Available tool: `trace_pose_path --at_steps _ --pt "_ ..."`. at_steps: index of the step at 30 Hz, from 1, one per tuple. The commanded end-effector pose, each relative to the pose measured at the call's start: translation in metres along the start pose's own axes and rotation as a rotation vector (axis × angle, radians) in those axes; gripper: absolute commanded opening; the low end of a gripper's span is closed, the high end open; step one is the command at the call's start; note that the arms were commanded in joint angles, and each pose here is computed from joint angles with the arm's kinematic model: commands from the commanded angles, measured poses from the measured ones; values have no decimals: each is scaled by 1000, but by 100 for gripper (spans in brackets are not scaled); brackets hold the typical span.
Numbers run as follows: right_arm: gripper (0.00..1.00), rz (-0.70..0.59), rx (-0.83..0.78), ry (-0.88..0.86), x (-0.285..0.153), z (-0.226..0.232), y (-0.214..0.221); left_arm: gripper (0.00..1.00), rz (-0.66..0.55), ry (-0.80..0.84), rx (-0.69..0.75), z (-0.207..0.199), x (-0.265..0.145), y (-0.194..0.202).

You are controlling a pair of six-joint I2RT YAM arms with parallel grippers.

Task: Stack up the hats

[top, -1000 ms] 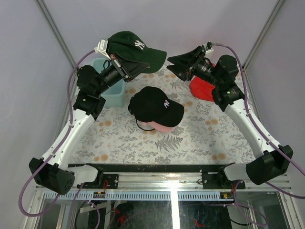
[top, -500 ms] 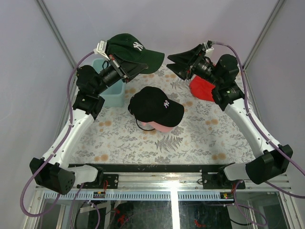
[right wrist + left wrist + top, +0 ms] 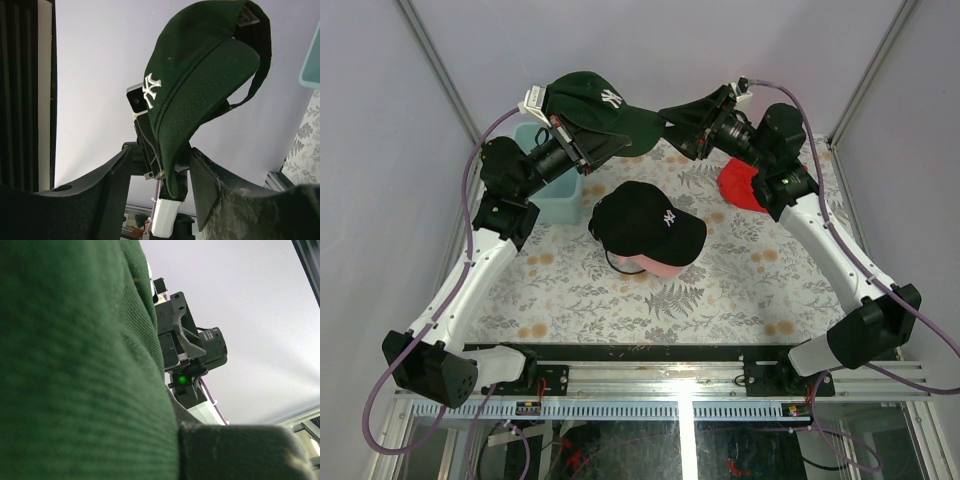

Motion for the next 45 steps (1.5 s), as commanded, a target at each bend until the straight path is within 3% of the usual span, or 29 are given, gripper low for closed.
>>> trace_pose_path --at_steps 1,13,15,17,18,21,23,27,30,33,39,45 --pt "54 81 -29 -72 3 24 16 0 4 66 43 -13 -3 -1" --pt "34 119 11 -60 15 14 22 0 32 65 26 -5 0 4" --pt "25 133 16 -60 17 13 24 0 43 60 20 -2 0 6" --pt "3 146 22 -60 18 11 27 0 49 55 19 0 1 7" --pt "0 155 26 -62 18 10 28 0 54 49 18 3 2 7" --pt "0 173 11 -54 13 8 28 1 56 14 20 12 1 1" --pt "0 180 -16 -7 8 4 26 20 25 -33 18 20 -9 -9" --pt "0 235 -14 59 -3 -8 22 36 -51 -124 37 30 -46 -33" --pt "0 252 -10 101 -7 -16 21 41 -79 -234 58 35 -68 -38" --pt "0 257 -30 123 -9 -20 19 57 -110 -346 108 35 -80 -37" --pt "0 308 -32 135 -6 -32 13 62 -174 -741 112 58 -108 -39" --pt "0 327 -21 60 -3 -33 11 68 -196 -940 89 79 -139 -17"
Point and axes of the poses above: each gripper's point midway between its finger pads, its own x axis out along the fingers, its own z axis along the line the jaws close on, y = z × x, the point moved 8 cm from there along -x, back along the fingers, and after that the axes turned 10 degrees about x, right-handed, at the moved point
